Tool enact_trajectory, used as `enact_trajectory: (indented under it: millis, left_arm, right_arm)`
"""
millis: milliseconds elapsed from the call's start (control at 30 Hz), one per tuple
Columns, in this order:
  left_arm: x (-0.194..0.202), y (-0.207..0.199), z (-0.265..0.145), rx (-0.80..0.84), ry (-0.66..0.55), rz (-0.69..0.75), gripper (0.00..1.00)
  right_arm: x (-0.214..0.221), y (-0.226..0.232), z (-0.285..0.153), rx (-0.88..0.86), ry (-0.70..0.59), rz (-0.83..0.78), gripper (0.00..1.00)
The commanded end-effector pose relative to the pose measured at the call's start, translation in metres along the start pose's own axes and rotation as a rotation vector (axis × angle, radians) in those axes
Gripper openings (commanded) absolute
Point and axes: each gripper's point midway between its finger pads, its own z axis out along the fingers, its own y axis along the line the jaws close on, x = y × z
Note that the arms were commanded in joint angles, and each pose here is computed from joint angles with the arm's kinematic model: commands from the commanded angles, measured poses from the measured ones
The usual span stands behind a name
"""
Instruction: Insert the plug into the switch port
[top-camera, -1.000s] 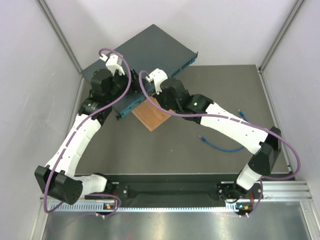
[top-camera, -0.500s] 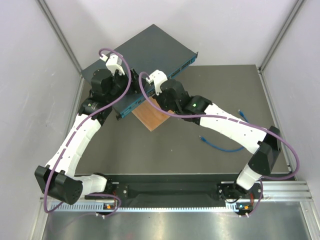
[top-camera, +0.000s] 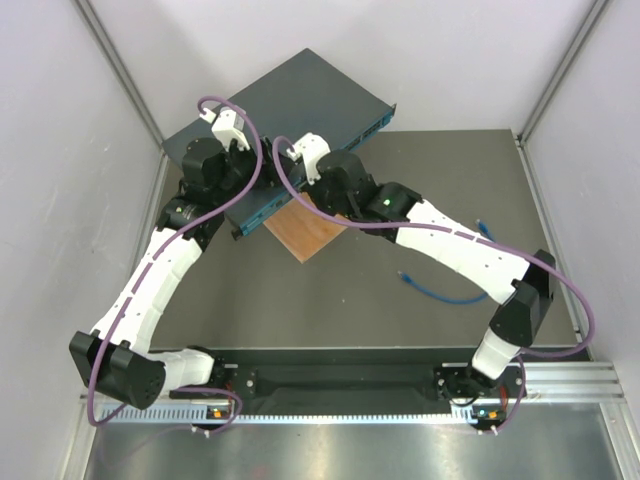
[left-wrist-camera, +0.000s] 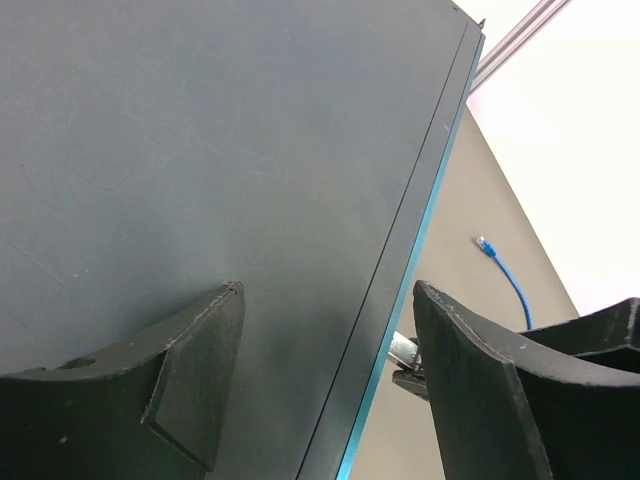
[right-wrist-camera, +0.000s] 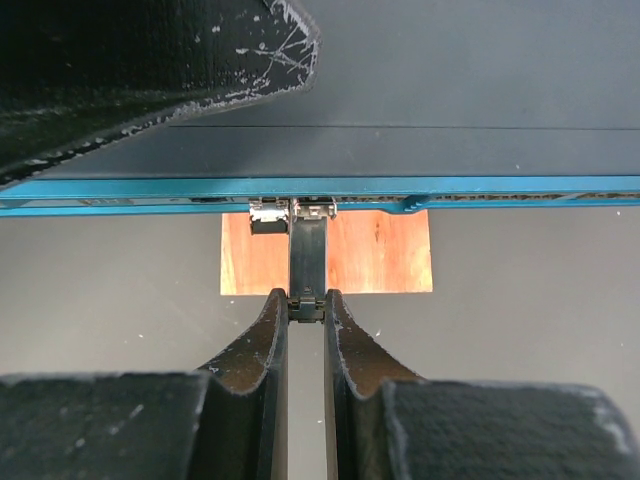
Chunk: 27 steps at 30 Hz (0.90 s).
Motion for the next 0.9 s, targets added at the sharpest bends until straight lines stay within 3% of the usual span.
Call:
enact_trajectory:
  millis: [0, 500, 800, 867]
  left_arm:
    - [-0.004, -0.004, 0.004, 0.025, -0.015, -0.001, 0.73]
    - [0.002, 0.003, 0.007, -0.004, -0.003, -0.02, 0.73]
    - [0.009, 0.01, 0.012, -0.023, 0.017, -0.053, 0.73]
    - [0.01, 0.01, 0.013, -0.021, 0.021, -0.059, 0.73]
  right_arm:
    - [-0.042, 0.013, 0.005, -0.062, -0.143, 0.03, 0.0]
    - [-0.066, 0.02, 0.005, -0.117, -0.228, 0.068, 0.0]
    - [-0.07, -0.003, 0.009, -0.124, -0.297, 0.073, 0.0]
    - [-0.075, 0.0, 0.01, -0.143, -0.306, 0.07, 0.04]
